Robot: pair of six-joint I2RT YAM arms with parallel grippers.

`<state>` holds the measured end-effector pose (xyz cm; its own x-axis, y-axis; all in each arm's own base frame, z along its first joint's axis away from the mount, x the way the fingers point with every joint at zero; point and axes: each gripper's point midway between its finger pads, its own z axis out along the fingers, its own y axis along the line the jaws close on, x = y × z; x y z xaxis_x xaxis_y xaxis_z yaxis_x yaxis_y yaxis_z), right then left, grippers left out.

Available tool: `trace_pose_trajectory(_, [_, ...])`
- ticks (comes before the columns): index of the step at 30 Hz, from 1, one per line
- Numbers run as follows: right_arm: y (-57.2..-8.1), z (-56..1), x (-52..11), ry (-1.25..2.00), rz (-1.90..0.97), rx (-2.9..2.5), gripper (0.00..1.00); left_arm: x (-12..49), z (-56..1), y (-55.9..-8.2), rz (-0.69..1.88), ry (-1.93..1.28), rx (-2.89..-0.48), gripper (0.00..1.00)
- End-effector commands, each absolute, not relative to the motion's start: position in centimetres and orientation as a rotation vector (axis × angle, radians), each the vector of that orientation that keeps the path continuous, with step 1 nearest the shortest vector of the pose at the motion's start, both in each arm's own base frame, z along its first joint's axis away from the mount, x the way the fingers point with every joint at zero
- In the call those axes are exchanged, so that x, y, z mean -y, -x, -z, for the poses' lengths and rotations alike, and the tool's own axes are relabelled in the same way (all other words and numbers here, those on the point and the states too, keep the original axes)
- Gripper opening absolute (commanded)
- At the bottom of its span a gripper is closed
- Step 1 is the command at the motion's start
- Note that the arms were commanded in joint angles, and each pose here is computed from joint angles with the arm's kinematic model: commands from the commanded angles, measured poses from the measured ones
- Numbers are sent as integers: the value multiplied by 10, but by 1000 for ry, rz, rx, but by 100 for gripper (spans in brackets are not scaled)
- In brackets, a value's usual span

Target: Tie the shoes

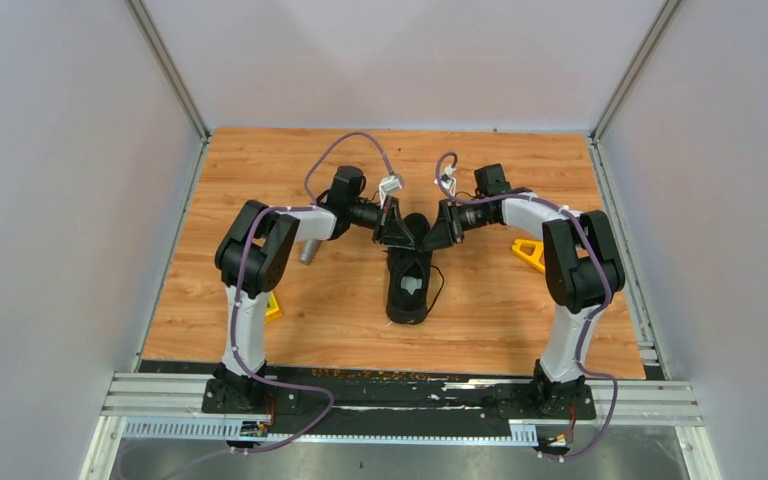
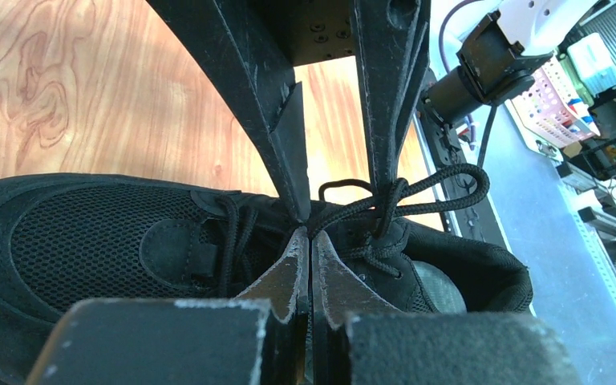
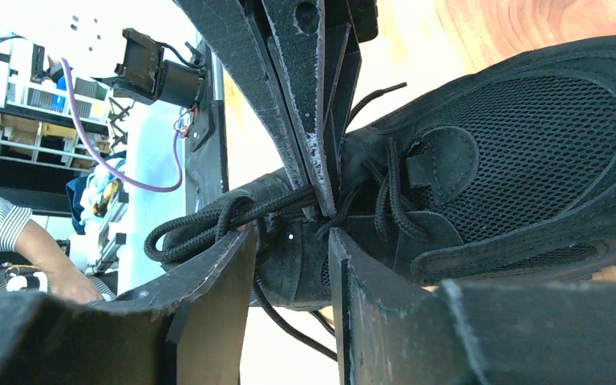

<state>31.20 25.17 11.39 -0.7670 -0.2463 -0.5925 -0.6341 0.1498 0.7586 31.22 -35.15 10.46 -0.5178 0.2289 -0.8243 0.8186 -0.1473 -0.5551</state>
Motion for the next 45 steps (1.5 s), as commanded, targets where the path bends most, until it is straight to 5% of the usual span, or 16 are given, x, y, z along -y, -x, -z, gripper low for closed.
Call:
trace_pose_trajectory(1, [-313, -128, -258, 909, -1618, -2060, 40, 363, -101, -325, 1647, -1174, -1681, 0])
trace_pose_trajectory(24, [-323, -140, -266, 952, -1417, -2082, 43, 368, -93, -321, 1638, -1196, -1716, 0])
trace_pose_trajectory(33, [-327, -140, -263, 980, -1265, -2089, 36, 368, -93, -321, 1635, -1192, -1722, 0])
trace_pose_trajectory(45, [-332, -145, -262, 969, -1168, -2090, 16, 368, -95, -321, 1638, -1187, -1725, 0])
